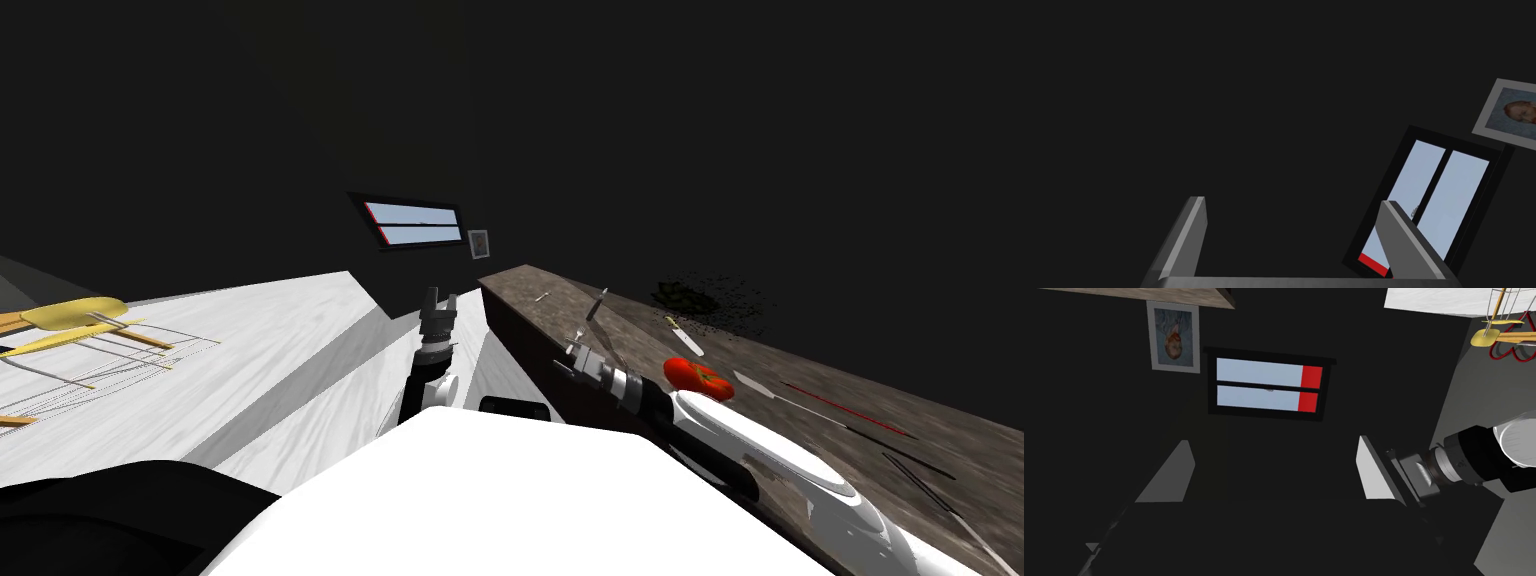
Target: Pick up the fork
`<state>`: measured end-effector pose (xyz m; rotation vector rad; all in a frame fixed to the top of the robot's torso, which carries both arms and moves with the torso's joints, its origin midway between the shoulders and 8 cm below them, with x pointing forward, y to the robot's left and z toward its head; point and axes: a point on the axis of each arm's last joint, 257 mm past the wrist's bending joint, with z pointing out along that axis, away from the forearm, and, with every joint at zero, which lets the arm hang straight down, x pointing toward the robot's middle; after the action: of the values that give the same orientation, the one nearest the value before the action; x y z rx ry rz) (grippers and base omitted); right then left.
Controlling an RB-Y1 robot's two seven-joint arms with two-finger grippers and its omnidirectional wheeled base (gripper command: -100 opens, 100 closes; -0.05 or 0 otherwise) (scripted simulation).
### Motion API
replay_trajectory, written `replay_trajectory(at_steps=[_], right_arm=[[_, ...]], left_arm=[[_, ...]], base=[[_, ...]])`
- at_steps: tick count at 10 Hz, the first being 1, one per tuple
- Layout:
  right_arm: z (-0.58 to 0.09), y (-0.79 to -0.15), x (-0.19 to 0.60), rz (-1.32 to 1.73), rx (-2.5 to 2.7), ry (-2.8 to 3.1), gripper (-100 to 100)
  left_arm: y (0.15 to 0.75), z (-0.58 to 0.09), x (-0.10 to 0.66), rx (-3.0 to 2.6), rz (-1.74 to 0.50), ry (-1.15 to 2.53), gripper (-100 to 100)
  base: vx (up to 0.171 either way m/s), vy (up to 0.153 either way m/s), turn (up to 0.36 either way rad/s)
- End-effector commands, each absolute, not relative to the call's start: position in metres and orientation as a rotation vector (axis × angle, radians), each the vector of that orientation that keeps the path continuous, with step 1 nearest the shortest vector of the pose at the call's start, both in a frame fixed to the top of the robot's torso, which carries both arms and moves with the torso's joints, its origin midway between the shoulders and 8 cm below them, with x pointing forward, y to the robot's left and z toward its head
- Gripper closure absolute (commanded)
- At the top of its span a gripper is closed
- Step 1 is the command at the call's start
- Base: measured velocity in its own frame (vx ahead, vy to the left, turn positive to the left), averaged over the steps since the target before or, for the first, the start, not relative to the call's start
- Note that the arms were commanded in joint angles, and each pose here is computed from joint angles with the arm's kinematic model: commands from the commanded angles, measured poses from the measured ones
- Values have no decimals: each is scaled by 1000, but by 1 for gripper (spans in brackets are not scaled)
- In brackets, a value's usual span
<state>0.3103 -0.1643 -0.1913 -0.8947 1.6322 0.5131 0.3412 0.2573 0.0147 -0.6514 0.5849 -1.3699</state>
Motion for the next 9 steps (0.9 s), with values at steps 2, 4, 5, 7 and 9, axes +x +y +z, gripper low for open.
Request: replay_trajectory(at_steps=[2, 4, 5, 7, 9], right_arm=[[-202, -170, 304, 478, -982, 1648, -100], [-218, -178, 295, 432, -1097, 1661, -100], [-219, -180, 295, 427, -1110, 1664, -100], [-235, -193, 285, 377, -1232, 1677, -100], [-251, -208, 276, 327, -1352, 1688, -100]], left_arm=[[257, 15, 341, -651, -1370, 585, 0], [257, 15, 341, -651, -1370, 585, 0], [257, 15, 341, -651, -1370, 585, 0], [257, 15, 341, -651, -1370, 585, 0], [257, 15, 341, -651, -1370, 585, 0]], base=[[30, 15, 22], [37, 18, 53], [18, 10, 4], [40, 19, 69], [50, 22, 67]])
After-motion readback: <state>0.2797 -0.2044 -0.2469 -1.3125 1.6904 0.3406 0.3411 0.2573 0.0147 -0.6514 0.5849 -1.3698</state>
